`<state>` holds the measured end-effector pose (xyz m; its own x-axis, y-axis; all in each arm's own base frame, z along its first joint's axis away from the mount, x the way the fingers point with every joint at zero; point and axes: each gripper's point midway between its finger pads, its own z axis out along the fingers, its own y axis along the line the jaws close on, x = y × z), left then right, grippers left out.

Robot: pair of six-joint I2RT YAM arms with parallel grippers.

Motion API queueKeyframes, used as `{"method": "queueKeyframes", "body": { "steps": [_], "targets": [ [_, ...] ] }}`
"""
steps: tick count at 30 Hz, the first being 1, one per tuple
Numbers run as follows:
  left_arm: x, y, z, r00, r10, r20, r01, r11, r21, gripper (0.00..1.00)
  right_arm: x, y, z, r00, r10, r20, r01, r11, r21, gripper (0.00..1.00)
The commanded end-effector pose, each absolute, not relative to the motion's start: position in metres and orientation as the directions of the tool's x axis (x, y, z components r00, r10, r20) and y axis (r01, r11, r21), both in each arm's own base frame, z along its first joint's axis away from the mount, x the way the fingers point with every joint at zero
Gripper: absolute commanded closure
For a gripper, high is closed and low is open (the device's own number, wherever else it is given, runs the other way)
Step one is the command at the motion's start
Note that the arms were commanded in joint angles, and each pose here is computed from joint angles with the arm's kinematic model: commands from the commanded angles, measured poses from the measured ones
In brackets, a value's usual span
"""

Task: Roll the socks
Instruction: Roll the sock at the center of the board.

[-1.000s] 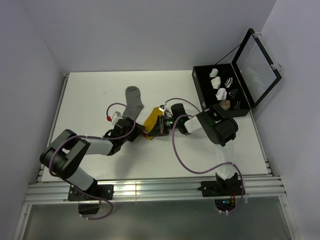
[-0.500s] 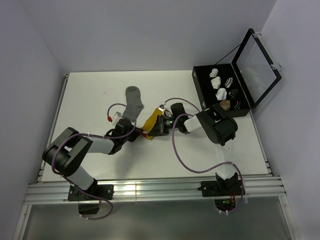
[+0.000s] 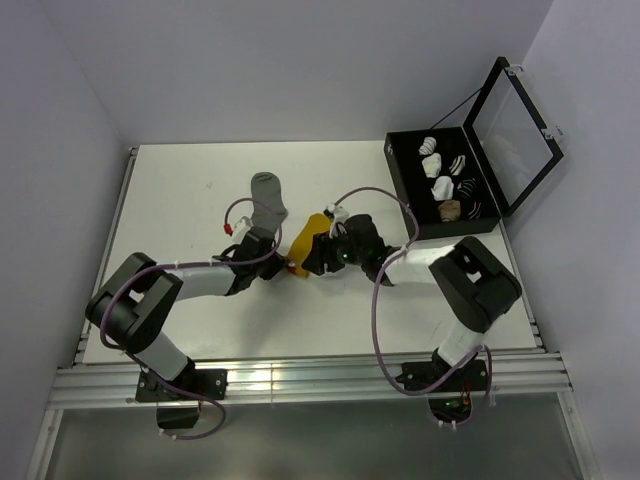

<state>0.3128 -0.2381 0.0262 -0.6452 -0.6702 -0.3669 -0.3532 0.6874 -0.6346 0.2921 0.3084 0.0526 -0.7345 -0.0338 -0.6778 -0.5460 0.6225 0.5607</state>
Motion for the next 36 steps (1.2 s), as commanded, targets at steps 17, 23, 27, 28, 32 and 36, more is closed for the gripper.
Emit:
{"method": "queueKeyframes", "body": {
  "steps": [17,23,27,28,32,36],
  "targets": [
    [0.293,-0.226,0.009,-0.758,-0.534,-0.374,-0.373,0.825,-0.424,1.00,0.277,0.344,0.061,-0.217,-0.397,-0.892,-0.679,0.718,-0.154,0.41],
    [0.293,-0.228,0.008,-0.769,-0.525,-0.366,-0.366,0.830,-0.421,1.00,0.275,0.348,0.055,-0.210,-0.417,-0.884,-0.685,0.708,-0.172,0.42],
    [0.293,-0.231,0.007,-0.775,-0.520,-0.358,-0.359,0.830,-0.428,1.00,0.274,0.351,0.045,-0.221,-0.440,-0.870,-0.694,0.698,-0.177,0.42],
    [0.293,-0.231,0.008,-0.775,-0.520,-0.358,-0.358,0.829,-0.429,1.00,0.274,0.351,0.043,-0.222,-0.445,-0.868,-0.696,0.696,-0.178,0.43],
    [0.292,-0.232,0.007,-0.781,-0.515,-0.354,-0.354,0.832,-0.428,1.00,0.274,0.355,0.031,-0.229,-0.474,-0.850,-0.704,0.684,-0.192,0.45],
    [0.293,-0.233,0.006,-0.787,-0.509,-0.350,-0.350,0.834,-0.426,1.00,0.273,0.355,0.025,-0.226,-0.497,-0.838,-0.707,0.675,-0.210,0.50]
  ]
}}
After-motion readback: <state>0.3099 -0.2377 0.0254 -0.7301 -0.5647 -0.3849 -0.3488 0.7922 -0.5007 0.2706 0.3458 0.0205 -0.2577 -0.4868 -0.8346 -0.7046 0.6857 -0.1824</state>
